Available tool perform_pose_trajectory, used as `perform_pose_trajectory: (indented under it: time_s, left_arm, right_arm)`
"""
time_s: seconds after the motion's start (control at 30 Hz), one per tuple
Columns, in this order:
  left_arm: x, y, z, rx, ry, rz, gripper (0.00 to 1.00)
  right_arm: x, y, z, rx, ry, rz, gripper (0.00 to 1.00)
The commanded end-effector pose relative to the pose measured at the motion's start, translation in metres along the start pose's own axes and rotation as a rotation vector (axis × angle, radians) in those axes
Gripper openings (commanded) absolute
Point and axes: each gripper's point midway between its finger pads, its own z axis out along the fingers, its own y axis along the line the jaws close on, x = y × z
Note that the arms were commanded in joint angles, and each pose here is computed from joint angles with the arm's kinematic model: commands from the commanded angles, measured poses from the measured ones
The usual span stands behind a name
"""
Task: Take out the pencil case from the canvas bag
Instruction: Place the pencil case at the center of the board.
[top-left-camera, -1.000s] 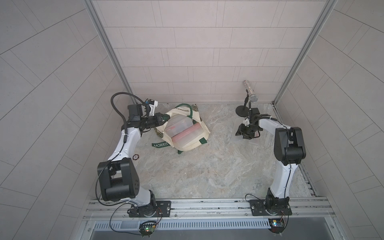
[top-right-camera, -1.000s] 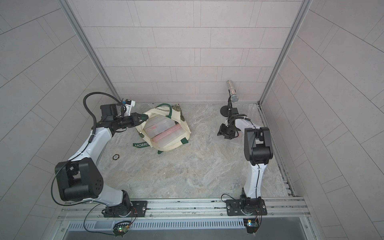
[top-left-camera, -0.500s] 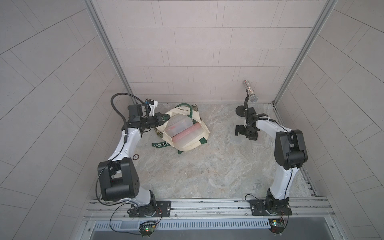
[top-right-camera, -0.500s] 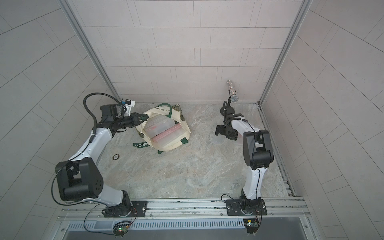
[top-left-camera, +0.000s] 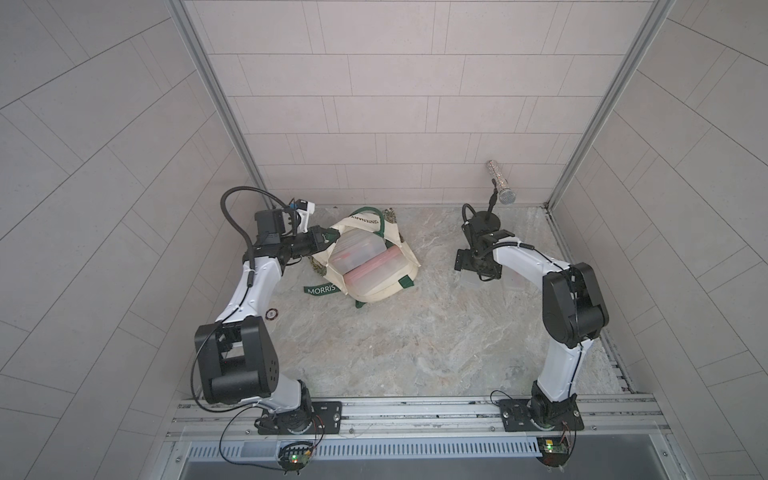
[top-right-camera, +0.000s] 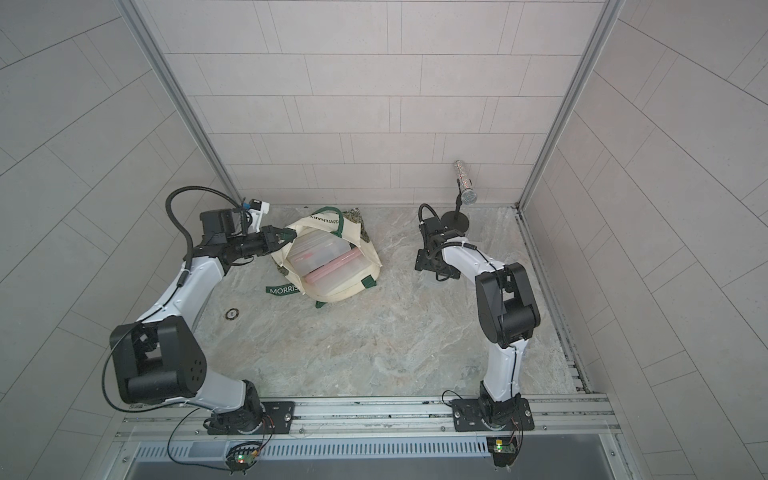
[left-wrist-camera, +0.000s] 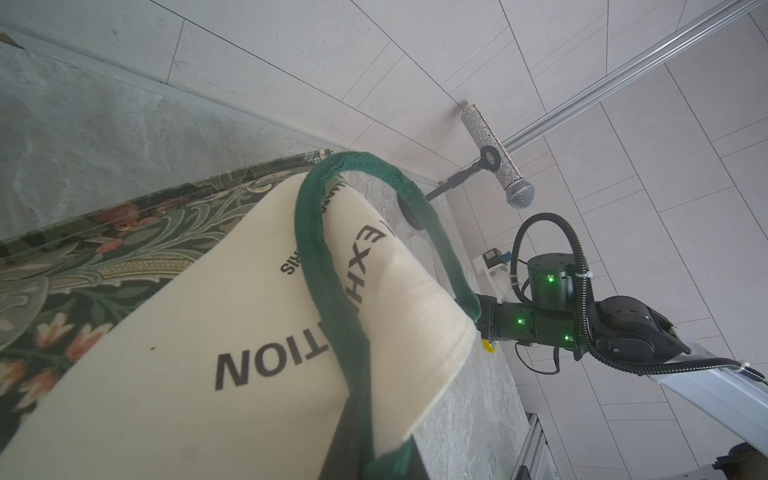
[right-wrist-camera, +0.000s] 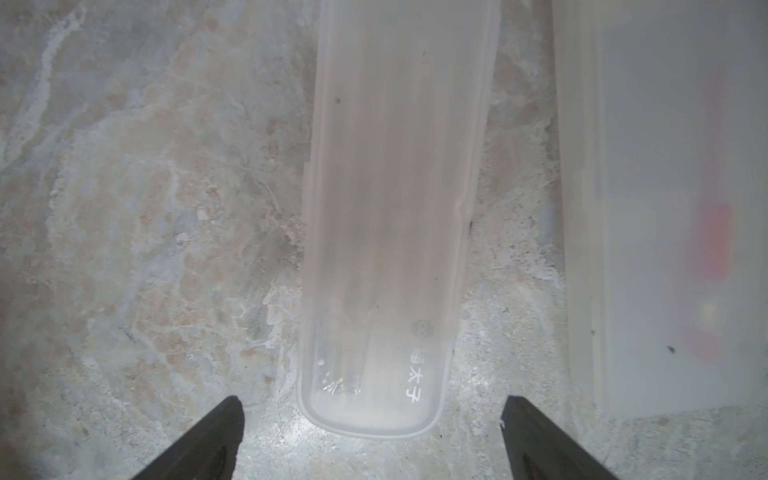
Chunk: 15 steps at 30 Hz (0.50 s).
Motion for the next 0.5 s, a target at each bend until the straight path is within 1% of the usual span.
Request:
perform_pose_trajectory:
  time_s: [0.0, 0.17, 0.47]
  left_arm:
    - [-0.015, -0.021, -0.015, 0.049, -0.056, 0.070, 0.00]
    - [-0.016, -0.020, -0.016, 0.046, -0.062, 0.065, 0.00]
    - [-0.015, -0.016, -0.014, 0.046, -0.065, 0.051, 0.00]
  right_arm:
    - [-0.007, -0.004, 0.008, 0.055, -0.010, 0.021, 1.00]
    - [-0.007, -0.002, 0.021, 0.072, 0.008, 0.027, 1.00]
    - [-0.001, 0.000, 0.046, 0.060, 0.062, 0.052, 1.00]
